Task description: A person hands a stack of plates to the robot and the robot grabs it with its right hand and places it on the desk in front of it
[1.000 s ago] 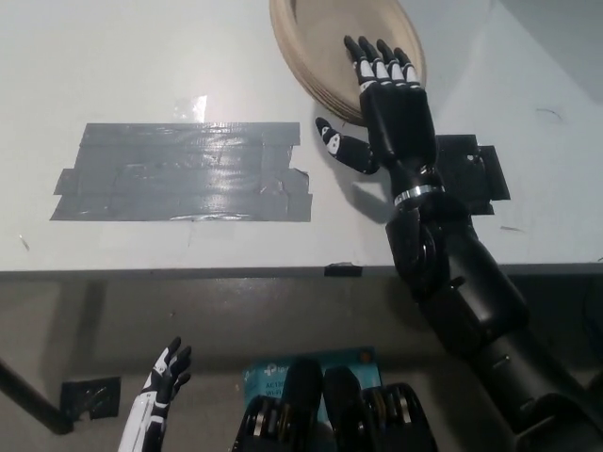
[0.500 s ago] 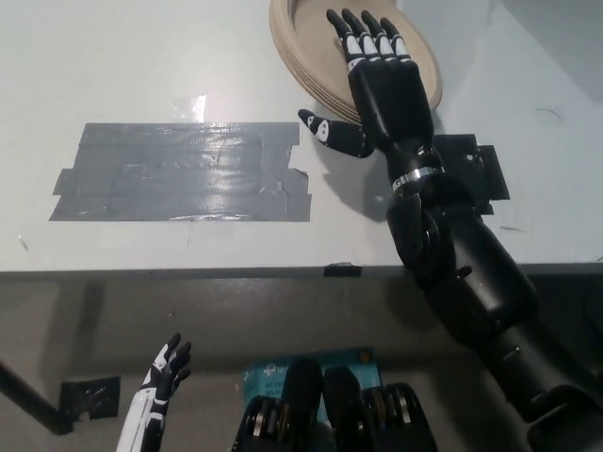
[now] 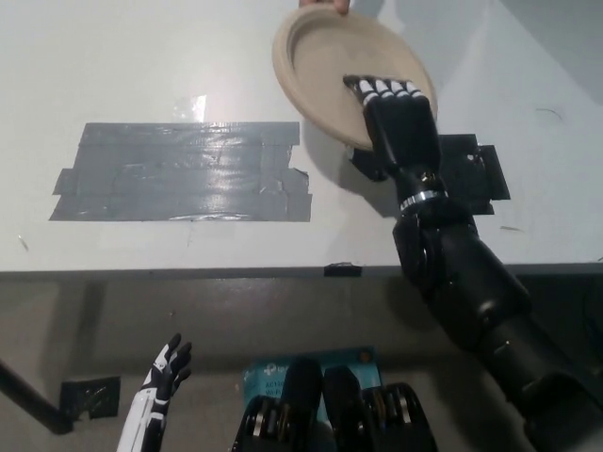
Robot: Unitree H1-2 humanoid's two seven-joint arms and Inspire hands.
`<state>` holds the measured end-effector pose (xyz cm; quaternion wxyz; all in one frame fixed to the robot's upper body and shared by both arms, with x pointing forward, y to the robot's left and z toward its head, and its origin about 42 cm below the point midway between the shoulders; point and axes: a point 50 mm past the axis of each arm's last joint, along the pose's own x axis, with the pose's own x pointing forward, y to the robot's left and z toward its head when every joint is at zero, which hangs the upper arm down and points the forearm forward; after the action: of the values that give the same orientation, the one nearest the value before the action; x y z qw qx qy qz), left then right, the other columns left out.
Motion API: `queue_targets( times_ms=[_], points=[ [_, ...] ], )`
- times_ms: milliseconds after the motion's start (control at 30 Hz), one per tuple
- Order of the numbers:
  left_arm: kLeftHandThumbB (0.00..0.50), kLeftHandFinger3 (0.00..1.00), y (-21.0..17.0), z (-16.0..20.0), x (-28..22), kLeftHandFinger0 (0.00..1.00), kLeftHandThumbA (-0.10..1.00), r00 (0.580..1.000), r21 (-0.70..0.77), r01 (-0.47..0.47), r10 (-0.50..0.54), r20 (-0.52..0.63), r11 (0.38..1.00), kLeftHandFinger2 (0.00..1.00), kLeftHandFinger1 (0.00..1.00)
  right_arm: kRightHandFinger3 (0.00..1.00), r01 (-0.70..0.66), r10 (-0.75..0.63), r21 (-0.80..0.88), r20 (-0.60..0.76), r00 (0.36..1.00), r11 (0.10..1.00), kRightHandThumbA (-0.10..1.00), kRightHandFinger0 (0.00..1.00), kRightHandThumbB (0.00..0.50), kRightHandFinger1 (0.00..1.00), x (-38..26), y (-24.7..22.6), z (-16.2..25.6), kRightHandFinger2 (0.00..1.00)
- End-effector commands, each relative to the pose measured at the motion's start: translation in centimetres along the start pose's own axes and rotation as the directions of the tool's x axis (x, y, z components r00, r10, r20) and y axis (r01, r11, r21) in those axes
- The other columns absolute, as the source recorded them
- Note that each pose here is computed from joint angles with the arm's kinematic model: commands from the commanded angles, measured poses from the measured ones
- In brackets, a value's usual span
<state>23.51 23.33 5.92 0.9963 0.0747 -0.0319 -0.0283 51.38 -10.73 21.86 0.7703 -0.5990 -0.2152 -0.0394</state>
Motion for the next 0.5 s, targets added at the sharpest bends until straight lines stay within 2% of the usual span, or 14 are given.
queue_targets(
  times_ms=[0, 33, 67, 100, 167, 233, 267, 300, 333, 367, 400, 467],
  points=[
    [0.212, 1.0, 0.5, 1.0, 0.4, 1.0, 1.0, 0.998, 0.011, 0.008, -0.009, 0.063, 1.0, 1.0, 1.0, 0.31, 0.279, -0.278, -0.007, 0.07, 0.958, 0.96, -0.1, 0.0, 0.244, 0.09, 3.3, -3.9, -0.8, 0.6],
    [0.206, 1.0, 0.4, 1.1, 0.4, 1.0, 1.0, 0.998, 0.008, 0.007, -0.007, 0.064, 1.0, 1.0, 1.0, 0.36, 0.281, -0.28, 0.004, 0.07, 0.957, 0.96, -0.1, 0.0, 0.24, 0.13, 3.3, -3.9, -1.0, 0.69],
    [0.204, 1.0, 0.4, 1.1, 0.4, 1.0, 1.0, 0.998, 0.007, 0.004, -0.004, 0.065, 1.0, 1.0, 1.0, 0.5, 0.281, -0.281, 0.012, 0.069, 0.957, 0.96, -0.1, 0.0, 0.226, 0.19, 3.3, -3.9, -1.1, 0.79],
    [0.206, 1.0, 0.5, 1.0, 0.4, 1.0, 1.0, 0.998, 0.009, 0.002, -0.003, 0.066, 1.0, 1.0, 1.0, 0.56, 0.282, -0.283, 0.018, 0.071, 0.957, 0.959, -0.1, 0.0, 0.214, 0.2, 3.3, -3.9, -1.1, 0.81],
    [0.211, 1.0, 0.5, 1.0, 0.4, 1.0, 1.0, 0.998, 0.013, 0.002, -0.003, 0.066, 1.0, 1.0, 1.0, 0.63, 0.29, -0.291, 0.023, 0.079, 0.954, 0.957, -0.1, 0.0, 0.194, 0.24, 3.3, -4.1, -1.2, 0.84],
    [0.218, 1.0, 0.5, 1.0, 0.4, 1.0, 1.0, 0.998, 0.013, 0.003, -0.004, 0.065, 1.0, 1.0, 1.0, 0.6, 0.297, -0.298, 0.021, 0.086, 0.951, 0.955, -0.1, 0.0, 0.176, 0.24, 3.3, -4.3, -1.2, 0.84],
    [0.225, 1.0, 0.5, 1.1, 0.6, 1.0, 1.0, 0.998, 0.018, 0.004, -0.005, 0.067, 1.0, 1.0, 1.0, 0.49, 0.326, -0.327, 0.027, 0.1, 0.94, 0.945, -0.1, 0.0, 0.147, 0.21, 3.5, -5.0, -1.0, 0.77],
    [0.222, 1.0, 0.6, 1.2, 0.7, 1.0, 1.0, 0.997, 0.023, 0.006, -0.007, 0.07, 1.0, 1.0, 1.0, 0.45, 0.361, -0.363, 0.037, 0.116, 0.925, 0.932, -0.1, 0.0, 0.148, 0.2, 3.5, -5.7, -0.9, 0.76],
    [0.222, 1.0, 0.6, 1.2, 0.8, 1.0, 1.0, 0.997, 0.024, 0.007, -0.008, 0.071, 1.0, 1.0, 1.0, 0.45, 0.373, -0.375, 0.041, 0.121, 0.919, 0.927, -0.1, 0.0, 0.148, 0.2, 3.5, -5.9, -0.8, 0.76],
    [0.218, 1.0, 0.6, 1.3, 0.7, 1.0, 1.0, 0.997, 0.024, 0.008, -0.009, 0.072, 1.0, 1.0, 1.0, 0.43, 0.409, -0.411, 0.045, 0.14, 0.901, 0.911, -0.1, 0.0, 0.168, 0.2, 3.5, -6.3, -0.7, 0.79],
    [0.22, 1.0, 0.6, 1.3, 0.7, 1.0, 1.0, 0.997, 0.025, 0.009, -0.01, 0.071, 1.0, 1.0, 1.0, 0.47, 0.439, -0.441, 0.044, 0.157, 0.884, 0.897, -0.1, 0.0, 0.184, 0.22, 3.5, -6.7, -0.6, 0.85],
    [0.222, 1.0, 0.6, 1.2, 0.8, 1.0, 1.0, 0.997, 0.033, 0.013, -0.015, 0.069, 0.999, 1.0, 1.0, 0.67, 0.504, -0.506, 0.065, 0.194, 0.84, 0.861, -0.1, 0.0, 0.153, 0.27, 3.4, -7.8, -0.3, 0.86]
  ],
)
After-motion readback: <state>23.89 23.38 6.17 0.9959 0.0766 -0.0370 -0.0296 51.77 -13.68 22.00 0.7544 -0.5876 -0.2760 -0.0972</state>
